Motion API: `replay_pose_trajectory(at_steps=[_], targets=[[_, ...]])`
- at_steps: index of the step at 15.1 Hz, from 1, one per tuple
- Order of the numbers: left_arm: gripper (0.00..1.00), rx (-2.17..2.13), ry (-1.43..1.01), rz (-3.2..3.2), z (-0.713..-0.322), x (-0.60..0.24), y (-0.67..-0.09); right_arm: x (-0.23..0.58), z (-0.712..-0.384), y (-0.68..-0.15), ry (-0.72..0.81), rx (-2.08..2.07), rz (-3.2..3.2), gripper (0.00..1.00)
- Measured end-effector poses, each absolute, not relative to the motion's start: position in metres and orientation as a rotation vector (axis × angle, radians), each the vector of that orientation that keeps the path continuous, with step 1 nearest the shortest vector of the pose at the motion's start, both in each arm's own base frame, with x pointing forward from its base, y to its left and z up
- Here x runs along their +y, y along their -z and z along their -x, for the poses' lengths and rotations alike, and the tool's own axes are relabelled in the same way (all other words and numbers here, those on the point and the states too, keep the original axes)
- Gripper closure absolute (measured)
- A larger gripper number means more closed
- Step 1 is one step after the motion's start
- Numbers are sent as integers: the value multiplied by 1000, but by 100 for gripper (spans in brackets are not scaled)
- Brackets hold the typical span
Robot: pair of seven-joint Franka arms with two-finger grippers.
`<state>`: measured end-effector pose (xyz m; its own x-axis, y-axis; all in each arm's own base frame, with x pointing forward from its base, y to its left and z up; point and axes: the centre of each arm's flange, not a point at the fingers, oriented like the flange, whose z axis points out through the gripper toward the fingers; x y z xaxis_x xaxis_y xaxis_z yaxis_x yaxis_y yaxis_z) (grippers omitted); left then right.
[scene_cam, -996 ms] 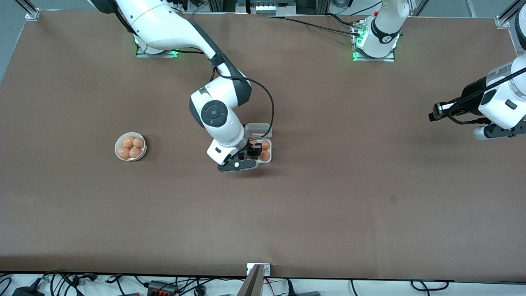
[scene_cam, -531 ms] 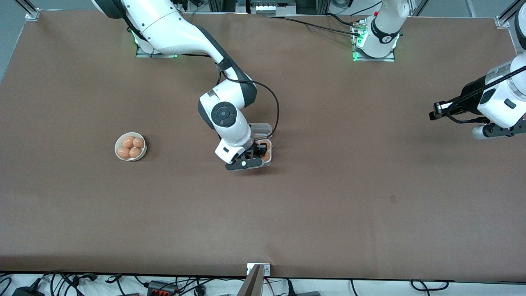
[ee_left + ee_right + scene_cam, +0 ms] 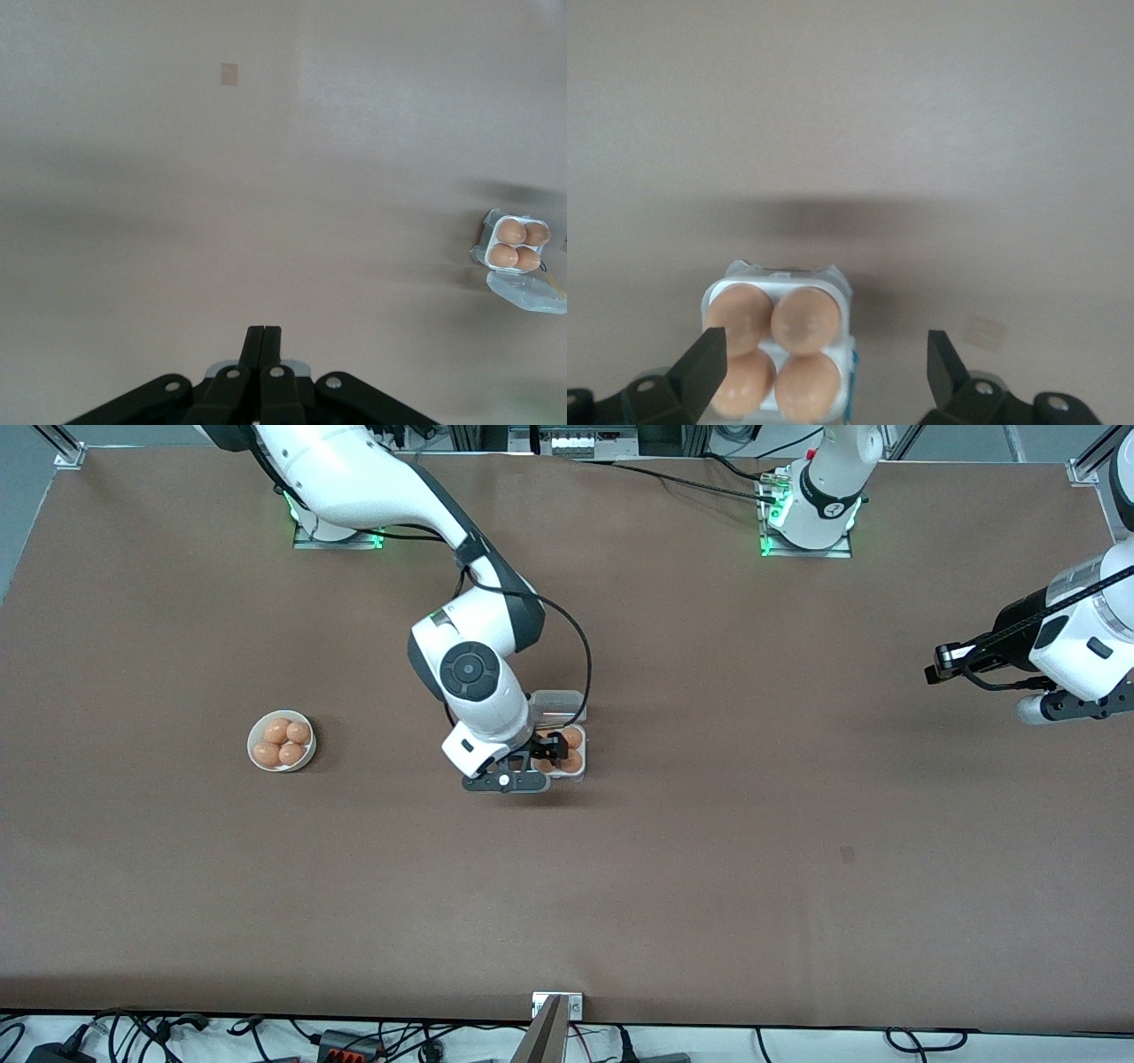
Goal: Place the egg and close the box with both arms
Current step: 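Withdraw the right gripper while the left gripper reaches toward the carton lid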
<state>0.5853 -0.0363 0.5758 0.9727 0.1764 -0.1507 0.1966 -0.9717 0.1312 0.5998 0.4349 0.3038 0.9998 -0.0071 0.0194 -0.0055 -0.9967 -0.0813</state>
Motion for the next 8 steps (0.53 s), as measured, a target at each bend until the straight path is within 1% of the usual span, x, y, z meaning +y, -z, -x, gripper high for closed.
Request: replay_pose_trajectory(at_steps=[2,5,8], targets=[[99,260,208,-2977,-584,-45,-577,414,-611,-355,43,52,3083,0],[99,199,189,-2980,-582,-67,-585,361,-631,-423,121,143,3115,0],[99,128,171,-2979,-579,-92,-592,298,-640,-459,49,157,3162,0]])
